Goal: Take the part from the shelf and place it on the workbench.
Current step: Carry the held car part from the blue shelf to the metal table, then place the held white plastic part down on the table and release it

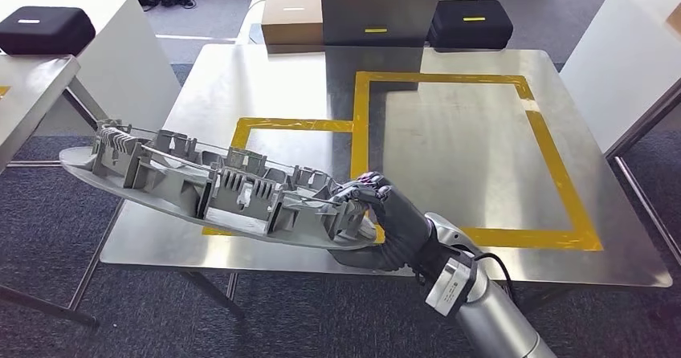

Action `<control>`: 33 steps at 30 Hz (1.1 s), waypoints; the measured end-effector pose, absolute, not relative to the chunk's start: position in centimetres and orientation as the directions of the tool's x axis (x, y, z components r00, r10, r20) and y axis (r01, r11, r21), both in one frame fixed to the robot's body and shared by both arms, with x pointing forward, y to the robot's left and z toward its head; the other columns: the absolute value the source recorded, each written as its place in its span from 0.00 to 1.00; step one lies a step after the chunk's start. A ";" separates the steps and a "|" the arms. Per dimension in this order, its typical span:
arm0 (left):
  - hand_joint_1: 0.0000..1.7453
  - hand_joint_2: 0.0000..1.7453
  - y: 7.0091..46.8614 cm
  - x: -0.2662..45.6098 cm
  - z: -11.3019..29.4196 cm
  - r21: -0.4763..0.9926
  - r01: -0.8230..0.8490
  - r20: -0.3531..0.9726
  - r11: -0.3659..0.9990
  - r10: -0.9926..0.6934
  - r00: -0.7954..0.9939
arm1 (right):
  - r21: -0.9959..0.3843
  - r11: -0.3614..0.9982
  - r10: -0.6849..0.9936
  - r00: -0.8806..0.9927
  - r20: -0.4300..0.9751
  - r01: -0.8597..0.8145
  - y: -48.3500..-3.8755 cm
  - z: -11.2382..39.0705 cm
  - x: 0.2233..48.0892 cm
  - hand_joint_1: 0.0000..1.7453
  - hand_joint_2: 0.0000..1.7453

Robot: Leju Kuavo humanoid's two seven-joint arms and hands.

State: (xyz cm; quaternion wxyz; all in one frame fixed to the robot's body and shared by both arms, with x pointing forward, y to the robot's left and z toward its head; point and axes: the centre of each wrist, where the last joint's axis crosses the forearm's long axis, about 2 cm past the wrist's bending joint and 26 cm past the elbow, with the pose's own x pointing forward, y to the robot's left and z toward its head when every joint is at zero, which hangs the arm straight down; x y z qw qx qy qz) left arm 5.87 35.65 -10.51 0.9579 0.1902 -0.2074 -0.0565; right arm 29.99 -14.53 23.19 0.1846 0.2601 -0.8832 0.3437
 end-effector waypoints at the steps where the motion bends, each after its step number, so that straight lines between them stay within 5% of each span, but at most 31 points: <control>1: 0.00 1.00 35.7 5.9 -10.5 0.389 0.028 0.376 0.921 -0.187 0.908 | -0.514 0.638 -0.322 -0.805 0.499 -0.573 -14.5 23.2 30.0 1.00 1.00; 7: 0.00 1.00 35.7 5.8 -10.5 0.389 0.017 0.377 0.921 -0.176 0.909 | -0.583 0.693 -0.178 -0.884 0.431 -0.424 -14.6 22.8 30.1 1.00 1.00; 15: 0.00 1.00 35.7 5.4 -10.6 0.372 -0.001 0.388 0.928 -0.154 0.909 | -0.743 0.669 0.306 -0.918 0.251 0.020 -16.0 20.1 30.9 1.00 1.00; 33: 0.00 1.00 35.6 5.1 -10.6 0.385 0.080 0.410 0.919 -0.248 0.878 | -0.895 0.360 0.892 -0.379 0.248 0.262 -27.4 9.2 36.1 1.00 1.00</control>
